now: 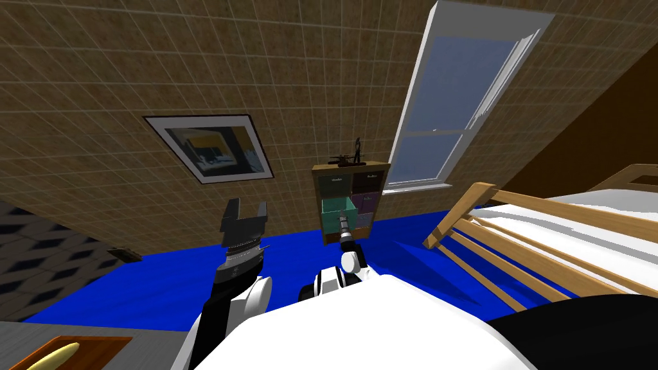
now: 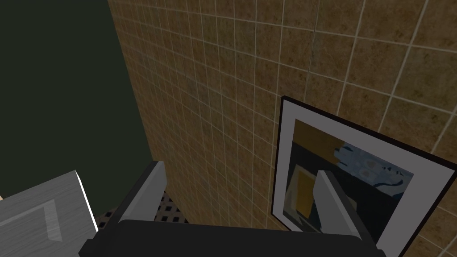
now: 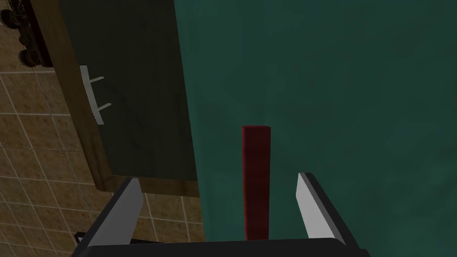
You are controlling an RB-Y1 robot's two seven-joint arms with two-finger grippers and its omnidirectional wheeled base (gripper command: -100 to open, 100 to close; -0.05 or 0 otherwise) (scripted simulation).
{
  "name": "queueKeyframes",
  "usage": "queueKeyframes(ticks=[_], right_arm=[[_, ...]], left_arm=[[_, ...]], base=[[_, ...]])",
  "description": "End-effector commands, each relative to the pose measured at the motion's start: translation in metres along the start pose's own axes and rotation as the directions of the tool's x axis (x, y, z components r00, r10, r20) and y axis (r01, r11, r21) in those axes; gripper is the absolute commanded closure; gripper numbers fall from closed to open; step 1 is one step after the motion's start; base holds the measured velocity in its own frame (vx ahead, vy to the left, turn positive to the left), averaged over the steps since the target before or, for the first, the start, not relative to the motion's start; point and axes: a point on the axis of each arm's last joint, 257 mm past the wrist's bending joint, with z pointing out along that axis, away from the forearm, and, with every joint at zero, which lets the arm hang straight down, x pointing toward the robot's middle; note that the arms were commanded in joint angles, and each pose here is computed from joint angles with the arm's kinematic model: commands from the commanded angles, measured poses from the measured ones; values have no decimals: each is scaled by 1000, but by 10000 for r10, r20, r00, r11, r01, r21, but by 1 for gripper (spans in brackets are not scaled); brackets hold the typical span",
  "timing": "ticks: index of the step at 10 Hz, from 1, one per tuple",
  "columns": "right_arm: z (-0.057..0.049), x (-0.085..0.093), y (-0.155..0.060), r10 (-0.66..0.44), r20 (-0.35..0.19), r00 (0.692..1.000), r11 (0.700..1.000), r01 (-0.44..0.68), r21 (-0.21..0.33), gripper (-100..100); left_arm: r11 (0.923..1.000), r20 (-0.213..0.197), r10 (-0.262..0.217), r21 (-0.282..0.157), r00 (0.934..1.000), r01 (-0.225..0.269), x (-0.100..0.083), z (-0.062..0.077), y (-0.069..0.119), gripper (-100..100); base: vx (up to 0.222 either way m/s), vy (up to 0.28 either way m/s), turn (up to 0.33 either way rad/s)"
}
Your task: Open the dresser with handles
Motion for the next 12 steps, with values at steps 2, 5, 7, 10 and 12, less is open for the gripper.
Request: queueKeyframes(ticks=[2, 5, 7, 10, 12], right_arm=[[19, -19, -16, 9, 121, 9999, 10000, -9, 22, -100], [33, -36, -32, 33, 248, 9997, 10000, -34, 51, -100], [29, -35, -21, -9, 275, 9996, 9999, 12, -117, 0], [27, -34, -17, -32, 288, 9996, 9998, 38, -203, 0], [26, -34, -16, -40, 290, 9996, 9997, 47, -225, 0]], left_arm=[[10000, 0, 0, 0, 10000, 0, 0, 0, 0, 0], [10000, 0, 0, 0, 10000, 0, 0, 0, 0, 0], [10000, 0, -1, 0, 10000, 1, 0, 0, 0, 0], [10000, 0, -1, 0, 10000, 1, 0, 0, 0, 0], [10000, 0, -1, 0, 10000, 1, 0, 0, 0, 0]], base=[[-24, -31, -24], [-44, -42, -26], [-6, -7, 3], [0, 0, 0], [0, 0, 0]])
